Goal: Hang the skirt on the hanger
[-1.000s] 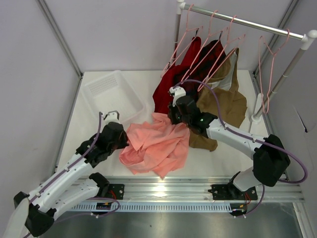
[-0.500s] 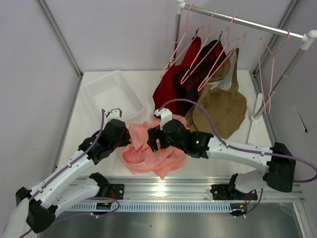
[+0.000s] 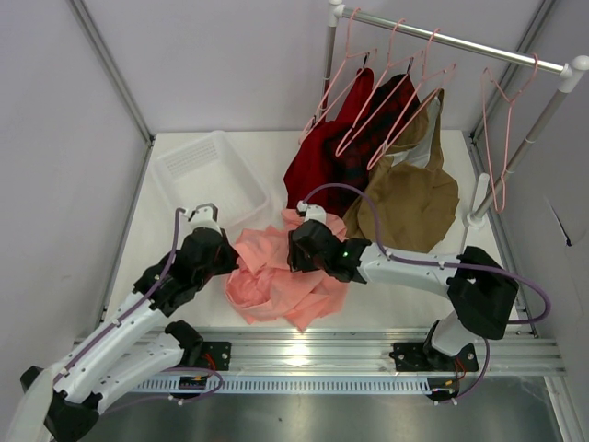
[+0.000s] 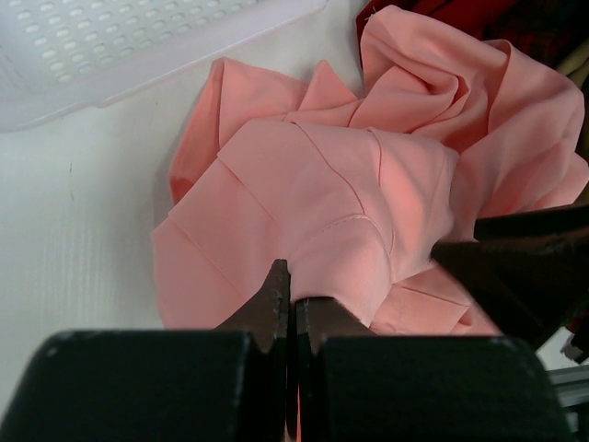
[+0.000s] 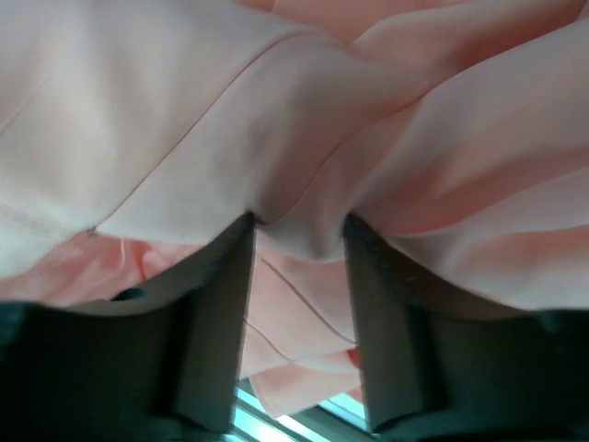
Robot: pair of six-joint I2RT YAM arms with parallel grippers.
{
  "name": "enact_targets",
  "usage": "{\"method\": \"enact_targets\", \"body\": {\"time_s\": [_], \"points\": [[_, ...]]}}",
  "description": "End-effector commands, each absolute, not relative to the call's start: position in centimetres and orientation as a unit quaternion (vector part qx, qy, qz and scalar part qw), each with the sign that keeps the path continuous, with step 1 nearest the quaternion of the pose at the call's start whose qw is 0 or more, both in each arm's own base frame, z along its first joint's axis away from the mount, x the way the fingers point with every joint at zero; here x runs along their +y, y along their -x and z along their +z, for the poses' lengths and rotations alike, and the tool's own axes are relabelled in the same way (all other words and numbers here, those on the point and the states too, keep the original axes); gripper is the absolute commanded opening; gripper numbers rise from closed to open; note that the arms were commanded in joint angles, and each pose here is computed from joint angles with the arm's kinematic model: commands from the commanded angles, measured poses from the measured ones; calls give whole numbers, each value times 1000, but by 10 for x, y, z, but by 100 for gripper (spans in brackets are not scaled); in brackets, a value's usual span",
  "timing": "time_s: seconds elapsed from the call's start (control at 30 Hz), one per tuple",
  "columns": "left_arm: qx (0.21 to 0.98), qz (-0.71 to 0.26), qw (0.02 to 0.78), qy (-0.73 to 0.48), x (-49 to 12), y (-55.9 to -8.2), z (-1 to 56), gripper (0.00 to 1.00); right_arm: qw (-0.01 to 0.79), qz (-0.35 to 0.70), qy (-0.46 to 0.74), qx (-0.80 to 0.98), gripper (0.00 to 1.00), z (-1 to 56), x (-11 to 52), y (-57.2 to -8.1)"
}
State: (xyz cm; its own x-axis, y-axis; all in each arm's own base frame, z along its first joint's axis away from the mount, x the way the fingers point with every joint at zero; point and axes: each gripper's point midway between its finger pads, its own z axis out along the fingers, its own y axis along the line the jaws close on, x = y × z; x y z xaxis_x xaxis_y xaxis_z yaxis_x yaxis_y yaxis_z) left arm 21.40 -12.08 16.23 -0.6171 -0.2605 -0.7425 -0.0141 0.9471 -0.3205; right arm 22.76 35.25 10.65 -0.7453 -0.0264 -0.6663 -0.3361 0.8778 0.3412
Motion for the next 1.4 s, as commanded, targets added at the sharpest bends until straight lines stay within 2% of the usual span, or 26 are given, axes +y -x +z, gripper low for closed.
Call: {"method": "enact_targets", "body": {"time_s": [0.0, 0.07, 0.1, 0.37, 0.47, 0.57, 0.6, 0.67, 0.7, 0.8, 0.97, 1.17, 1.37], "points": [[882, -150, 440, 77, -121, -216, 165, 1, 390, 245, 57, 886, 44, 134, 361, -261], [883, -150, 437, 77, -121, -215, 162, 1, 416, 246, 52, 874, 19, 146, 358, -277], [883, -150, 437, 78, -121, -214, 162, 1, 423, 244, 49, 871, 0, 150, 356, -282], [887, -134, 433, 84, -115, -214, 159, 2, 488, 218, 61, 843, 0, 200, 331, -313], [890, -129, 429, 88, -114, -213, 158, 5, 486, 225, 67, 842, 0, 207, 322, -322], [886, -141, 435, 75, -119, -215, 161, 18, 444, 250, 96, 855, 0, 195, 324, -331], [883, -153, 440, 56, -125, -216, 166, 28, 437, 262, 104, 854, 0, 200, 328, -335], [877, -174, 448, 11, -135, -216, 180, 41, 410, 282, 150, 854, 0, 192, 338, -333], [876, -167, 452, -11, -136, -217, 183, 52, 400, 282, 163, 857, 0, 187, 344, -336], [863, -160, 475, -59, -141, -224, 215, 69, 364, 285, 199, 864, 0, 177, 352, -335], [845, -155, 497, -125, -152, -230, 250, 74, 346, 295, 223, 862, 0, 175, 365, -341], [820, -152, 503, -226, -175, -232, 256, 76, 329, 298, 233, 865, 0, 179, 364, -340], [849, -115, 479, -193, -173, -256, 243, 86, 333, 297, 228, 865, 0, 181, 356, -338]]}}
